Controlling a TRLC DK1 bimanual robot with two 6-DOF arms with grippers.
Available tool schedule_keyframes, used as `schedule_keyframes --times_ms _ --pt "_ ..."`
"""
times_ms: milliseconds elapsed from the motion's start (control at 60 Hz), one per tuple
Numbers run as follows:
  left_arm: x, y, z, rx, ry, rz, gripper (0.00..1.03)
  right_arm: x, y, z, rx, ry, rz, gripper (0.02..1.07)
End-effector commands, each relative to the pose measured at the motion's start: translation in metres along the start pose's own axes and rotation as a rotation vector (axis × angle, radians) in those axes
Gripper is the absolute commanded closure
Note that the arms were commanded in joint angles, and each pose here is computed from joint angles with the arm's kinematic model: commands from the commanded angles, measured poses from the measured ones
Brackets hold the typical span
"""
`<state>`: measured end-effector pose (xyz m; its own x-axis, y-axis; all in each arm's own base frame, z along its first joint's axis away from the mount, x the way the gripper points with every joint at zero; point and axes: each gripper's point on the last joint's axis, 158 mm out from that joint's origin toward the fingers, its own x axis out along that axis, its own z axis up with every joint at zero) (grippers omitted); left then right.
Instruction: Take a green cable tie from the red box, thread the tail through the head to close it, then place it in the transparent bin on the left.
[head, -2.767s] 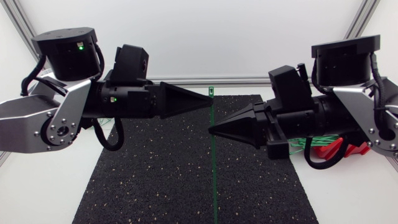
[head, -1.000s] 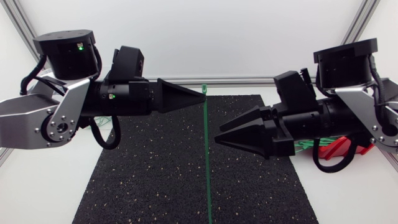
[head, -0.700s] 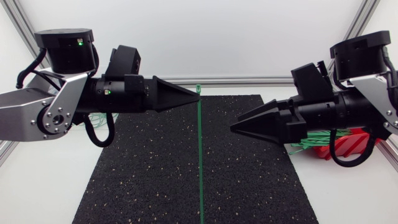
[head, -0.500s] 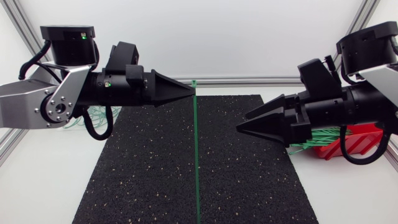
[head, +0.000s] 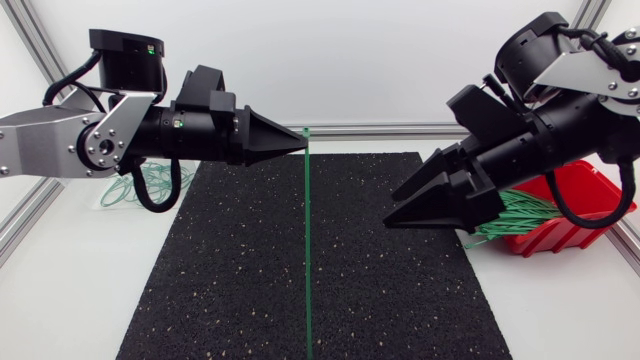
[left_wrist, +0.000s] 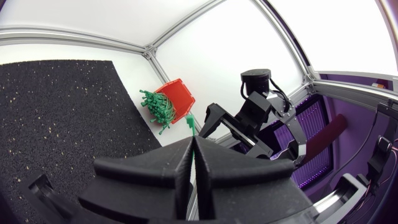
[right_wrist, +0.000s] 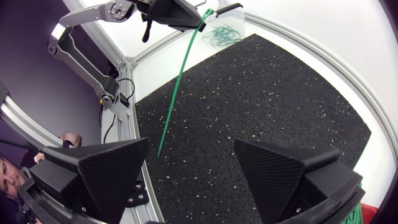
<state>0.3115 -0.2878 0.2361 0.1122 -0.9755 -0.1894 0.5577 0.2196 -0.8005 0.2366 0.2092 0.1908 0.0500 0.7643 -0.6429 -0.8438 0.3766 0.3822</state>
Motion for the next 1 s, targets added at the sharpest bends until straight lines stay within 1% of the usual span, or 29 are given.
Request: schedule_keyframes --times_ms 0,50,100,150,183,233,383,450,533,650,683,717,733,783,883,933,983 --pt "-0.003 -0.005 0.01 0.026 -0.004 -0.019 1.0 0.0 0.009 0.007 -0.093 0.006 0.038 0.07" --pt "-0.004 -0.004 0.009 0.01 0.005 -0.024 1.0 0.003 0.012 0.004 -0.147 0.027 0.047 0.07" --pt "-0.004 -0.003 0.008 -0.005 0.016 -0.031 1.0 0.006 0.013 -0.002 -0.232 0.055 0.036 0.07" --pt "-0.005 -0.001 0.007 -0.01 0.018 -0.034 1.0 0.012 0.01 -0.011 -0.303 0.116 0.005 0.07" --pt "-0.006 -0.001 0.007 -0.015 0.019 -0.037 1.0 0.012 0.005 -0.014 -0.321 0.141 -0.019 0.07" --pt "-0.007 0.0 0.007 -0.017 0.021 -0.04 1.0 0.015 0.005 -0.014 -0.358 0.161 -0.023 0.07" --pt "-0.008 0.002 0.007 -0.016 0.018 -0.039 1.0 0.022 0.007 -0.018 -0.389 0.223 -0.029 0.07" --pt "-0.008 0.002 0.007 -0.015 0.017 -0.039 1.0 0.021 0.019 -0.03 -0.425 0.289 0.006 0.07" --pt "-0.009 0.003 0.009 -0.014 0.013 -0.037 1.0 0.022 0.034 -0.044 -0.37 0.409 0.098 0.07" --pt "-0.01 0.003 0.009 -0.009 0.01 -0.037 1.0 0.028 0.033 -0.043 -0.353 0.419 0.102 0.07" --pt "-0.01 0.002 0.009 -0.005 0.009 -0.038 1.0 0.032 0.03 -0.042 -0.373 0.407 0.095 0.07" --pt "-0.01 0.003 0.009 -0.006 0.009 -0.038 1.0 0.037 0.029 -0.038 -0.437 0.376 0.065 0.07" --pt "-0.01 0.003 0.009 -0.007 0.01 -0.037 1.0 0.041 0.02 -0.036 -0.497 0.355 -0.014 0.07" --pt "-0.01 0.003 0.009 -0.006 0.008 -0.036 1.0 0.048 0.014 -0.037 -0.565 0.355 -0.103 0.07" --pt "-0.01 0.003 0.011 -0.005 0.007 -0.037 1.0 0.052 0.007 -0.039 -0.593 0.36 -0.171 0.07" --pt "-0.009 0.003 0.012 -0.008 0.007 -0.037 1.0 0.055 -0.001 -0.038 -0.631 0.363 -0.226 0.07" --pt "-0.009 0.003 0.012 -0.017 0.008 -0.038 1.0 0.056 -0.002 -0.038 -0.67 0.367 -0.238 0.07"
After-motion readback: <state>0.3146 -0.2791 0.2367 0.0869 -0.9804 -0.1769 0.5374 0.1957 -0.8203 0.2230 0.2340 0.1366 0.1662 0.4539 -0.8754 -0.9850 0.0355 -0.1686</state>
